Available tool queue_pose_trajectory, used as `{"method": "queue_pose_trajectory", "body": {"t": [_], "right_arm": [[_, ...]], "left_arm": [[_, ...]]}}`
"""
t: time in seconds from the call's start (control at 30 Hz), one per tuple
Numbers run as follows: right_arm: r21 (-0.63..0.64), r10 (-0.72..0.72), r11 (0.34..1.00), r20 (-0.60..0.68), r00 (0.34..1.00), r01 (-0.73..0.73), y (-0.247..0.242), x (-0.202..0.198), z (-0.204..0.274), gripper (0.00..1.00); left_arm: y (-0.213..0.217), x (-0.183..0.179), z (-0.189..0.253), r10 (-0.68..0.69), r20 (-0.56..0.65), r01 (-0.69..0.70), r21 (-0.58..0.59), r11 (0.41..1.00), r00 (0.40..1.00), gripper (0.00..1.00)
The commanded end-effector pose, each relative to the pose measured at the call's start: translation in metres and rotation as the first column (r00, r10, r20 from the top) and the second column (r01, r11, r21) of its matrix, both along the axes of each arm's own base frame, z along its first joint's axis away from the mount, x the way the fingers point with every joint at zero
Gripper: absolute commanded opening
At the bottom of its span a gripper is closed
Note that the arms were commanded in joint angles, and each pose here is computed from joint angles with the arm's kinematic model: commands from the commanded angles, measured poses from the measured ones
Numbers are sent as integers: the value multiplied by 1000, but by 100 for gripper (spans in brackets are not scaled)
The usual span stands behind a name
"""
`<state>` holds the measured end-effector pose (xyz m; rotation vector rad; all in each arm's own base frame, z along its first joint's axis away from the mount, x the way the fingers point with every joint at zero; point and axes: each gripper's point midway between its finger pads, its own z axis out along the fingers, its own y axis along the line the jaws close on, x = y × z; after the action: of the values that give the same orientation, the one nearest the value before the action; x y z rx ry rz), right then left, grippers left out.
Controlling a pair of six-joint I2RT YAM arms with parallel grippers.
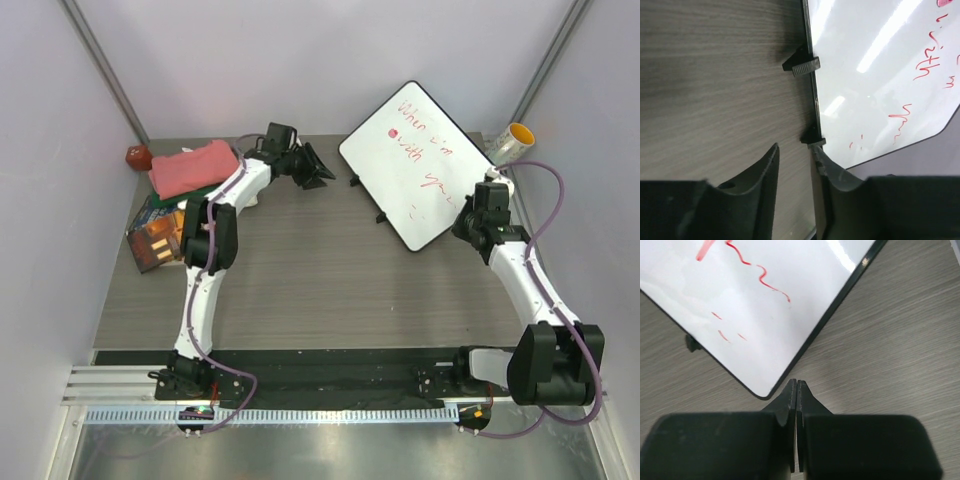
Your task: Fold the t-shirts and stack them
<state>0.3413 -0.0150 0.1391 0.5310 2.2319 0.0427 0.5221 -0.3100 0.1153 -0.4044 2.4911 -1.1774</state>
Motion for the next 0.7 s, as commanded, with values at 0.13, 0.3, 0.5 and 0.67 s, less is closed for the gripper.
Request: {"method": "queue_pose_trajectory", "body": {"t": [0.13,0.3,0.5,0.67], "right_arm": [[129,18,991,174,985,-41,23,2,76,1],[166,0,986,143,990,-24,27,-16,71,1],[134,-20,991,140,990,1,20,-29,70,1],[131,-32,991,127,991,15,18,-32,64,1]], "left_arm": [[-19,33,-11,9,40,-5,-98,995,999,23],[-36,42,-35,2,23,1,-118,993,1000,19],[-71,33,-27,-52,44,59,-167,984,998,6],[-83,29,-28,-65,46,73,-188,980,997,1]]}}
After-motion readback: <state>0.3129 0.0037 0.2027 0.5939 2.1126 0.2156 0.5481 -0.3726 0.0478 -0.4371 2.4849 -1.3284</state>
